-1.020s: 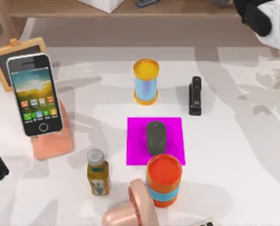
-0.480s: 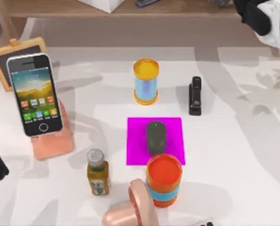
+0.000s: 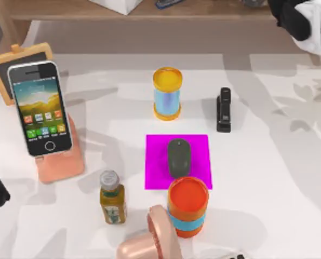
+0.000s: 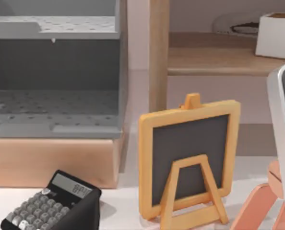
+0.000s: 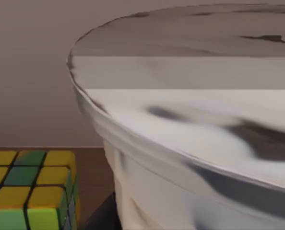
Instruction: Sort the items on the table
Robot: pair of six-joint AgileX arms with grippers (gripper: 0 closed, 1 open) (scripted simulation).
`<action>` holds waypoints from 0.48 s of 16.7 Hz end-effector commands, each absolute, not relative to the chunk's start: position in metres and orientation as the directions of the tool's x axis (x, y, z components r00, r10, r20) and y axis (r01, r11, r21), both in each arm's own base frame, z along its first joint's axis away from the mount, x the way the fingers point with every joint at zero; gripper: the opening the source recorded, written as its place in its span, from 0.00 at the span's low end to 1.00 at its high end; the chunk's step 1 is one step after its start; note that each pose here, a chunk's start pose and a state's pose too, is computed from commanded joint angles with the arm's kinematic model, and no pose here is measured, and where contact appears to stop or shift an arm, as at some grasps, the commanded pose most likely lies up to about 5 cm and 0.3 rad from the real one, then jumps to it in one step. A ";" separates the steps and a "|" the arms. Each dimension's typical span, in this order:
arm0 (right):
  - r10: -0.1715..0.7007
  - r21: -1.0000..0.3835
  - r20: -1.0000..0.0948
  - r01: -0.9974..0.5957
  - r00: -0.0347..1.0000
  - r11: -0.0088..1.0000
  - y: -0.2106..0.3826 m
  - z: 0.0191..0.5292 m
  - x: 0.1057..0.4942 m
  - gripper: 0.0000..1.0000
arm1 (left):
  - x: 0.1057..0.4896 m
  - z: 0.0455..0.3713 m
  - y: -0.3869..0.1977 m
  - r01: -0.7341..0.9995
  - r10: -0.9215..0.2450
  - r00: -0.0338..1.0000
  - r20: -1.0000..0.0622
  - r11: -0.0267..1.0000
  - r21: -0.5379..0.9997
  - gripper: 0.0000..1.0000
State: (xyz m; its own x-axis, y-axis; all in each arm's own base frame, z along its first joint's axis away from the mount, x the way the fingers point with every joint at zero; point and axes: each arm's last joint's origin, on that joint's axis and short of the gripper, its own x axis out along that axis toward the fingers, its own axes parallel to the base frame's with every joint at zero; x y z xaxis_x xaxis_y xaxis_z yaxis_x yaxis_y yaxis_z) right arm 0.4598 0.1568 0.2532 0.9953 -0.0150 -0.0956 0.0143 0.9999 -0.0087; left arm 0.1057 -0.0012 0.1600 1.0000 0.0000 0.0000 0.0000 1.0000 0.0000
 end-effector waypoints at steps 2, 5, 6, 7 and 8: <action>-0.015 -0.009 -0.096 0.014 0.995 1.000 0.157 0.253 0.460 0.30 | 0.106 0.160 -0.001 0.000 0.000 1.000 0.000 1.000 0.000 1.00; -0.015 -0.009 -0.096 0.014 0.995 1.000 0.157 0.253 0.460 0.53 | 0.106 0.160 -0.001 0.000 0.000 1.000 0.000 1.000 0.000 1.00; -0.015 -0.009 -0.096 0.014 0.995 1.000 0.157 0.253 0.460 0.60 | 0.106 0.160 -0.001 0.000 0.000 1.000 0.000 1.000 0.000 1.00; -0.015 -0.009 -0.096 0.014 0.995 1.000 0.157 0.253 0.460 0.68 | 0.106 0.160 -0.001 0.000 0.000 1.000 0.000 1.000 0.000 1.00; -0.015 -0.009 -0.096 0.014 0.995 1.000 0.157 0.253 0.460 0.75 | 0.106 0.160 -0.001 0.000 0.000 1.000 0.000 1.000 0.000 1.00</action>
State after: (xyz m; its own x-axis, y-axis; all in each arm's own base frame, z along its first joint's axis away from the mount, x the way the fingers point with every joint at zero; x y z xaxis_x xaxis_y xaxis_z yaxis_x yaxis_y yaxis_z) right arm 0.4598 0.1568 0.2532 0.9953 -0.0150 -0.0956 0.0143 0.9999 -0.0087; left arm 0.1057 -0.0012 0.1600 1.0000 0.0000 0.0000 0.0000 1.0000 0.0000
